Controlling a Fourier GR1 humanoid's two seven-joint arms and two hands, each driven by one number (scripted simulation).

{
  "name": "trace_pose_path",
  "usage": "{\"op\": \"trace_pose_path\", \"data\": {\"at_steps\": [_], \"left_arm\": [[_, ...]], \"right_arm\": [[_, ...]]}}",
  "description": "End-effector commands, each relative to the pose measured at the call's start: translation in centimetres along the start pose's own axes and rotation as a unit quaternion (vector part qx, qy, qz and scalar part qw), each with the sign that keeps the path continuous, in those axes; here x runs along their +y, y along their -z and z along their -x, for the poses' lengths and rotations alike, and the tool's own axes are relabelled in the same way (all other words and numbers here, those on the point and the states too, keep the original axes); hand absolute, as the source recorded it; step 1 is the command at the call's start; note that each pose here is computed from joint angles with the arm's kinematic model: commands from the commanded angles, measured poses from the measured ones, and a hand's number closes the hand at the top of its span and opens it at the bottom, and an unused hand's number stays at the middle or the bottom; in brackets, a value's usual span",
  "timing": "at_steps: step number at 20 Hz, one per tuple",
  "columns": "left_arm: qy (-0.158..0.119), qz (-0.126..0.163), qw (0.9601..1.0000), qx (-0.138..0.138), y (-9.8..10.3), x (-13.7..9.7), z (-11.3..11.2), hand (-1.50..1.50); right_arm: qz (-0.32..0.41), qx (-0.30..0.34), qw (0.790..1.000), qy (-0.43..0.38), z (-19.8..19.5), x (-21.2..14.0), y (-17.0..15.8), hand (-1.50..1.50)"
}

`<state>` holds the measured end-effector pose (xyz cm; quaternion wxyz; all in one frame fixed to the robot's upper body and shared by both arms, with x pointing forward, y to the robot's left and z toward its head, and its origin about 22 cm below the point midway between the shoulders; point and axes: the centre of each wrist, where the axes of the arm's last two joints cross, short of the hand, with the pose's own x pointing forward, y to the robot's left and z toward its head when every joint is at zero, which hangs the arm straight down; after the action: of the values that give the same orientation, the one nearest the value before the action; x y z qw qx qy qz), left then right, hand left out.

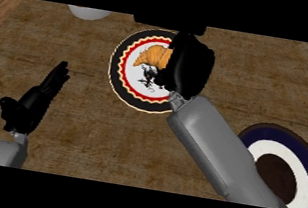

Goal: Pick the croissant from the plate and place it in the plate

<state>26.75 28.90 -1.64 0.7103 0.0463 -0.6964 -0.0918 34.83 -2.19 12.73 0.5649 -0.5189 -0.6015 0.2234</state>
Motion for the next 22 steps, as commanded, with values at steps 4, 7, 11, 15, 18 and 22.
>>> {"op": "trace_pose_path", "data": {"at_steps": [4,7,11,15,18,22], "left_arm": [[0.0,0.005,1.0,-0.006,1.0,-1.3,-0.5,0.0],[0.001,0.012,0.9999,-0.008,1.3,-0.2,-1.1,0.0],[0.0,0.006,1.0,0.004,-0.2,-0.3,0.4,0.0],[-0.005,0.001,1.0,0.002,0.8,-0.1,-0.1,0.0],[0.001,-0.009,0.9999,0.011,-0.1,-0.8,1.0,0.0],[-0.007,-0.011,0.9999,0.002,-0.2,-1.0,0.3,0.0]], "right_arm": [[0.034,0.136,0.987,0.081,0.4,2.0,1.8,-1.5],[0.024,0.169,0.979,0.107,1.4,2.4,3.5,-1.5],[0.051,0.172,0.971,0.156,2.5,3.4,3.5,-1.5],[0.114,0.153,0.95,0.246,2.1,2.5,4.0,-1.5],[0.139,0.161,0.927,0.308,2.7,2.4,3.3,-1.5],[0.152,0.169,0.902,0.366,4.7,3.7,0.8,-1.5]]}}
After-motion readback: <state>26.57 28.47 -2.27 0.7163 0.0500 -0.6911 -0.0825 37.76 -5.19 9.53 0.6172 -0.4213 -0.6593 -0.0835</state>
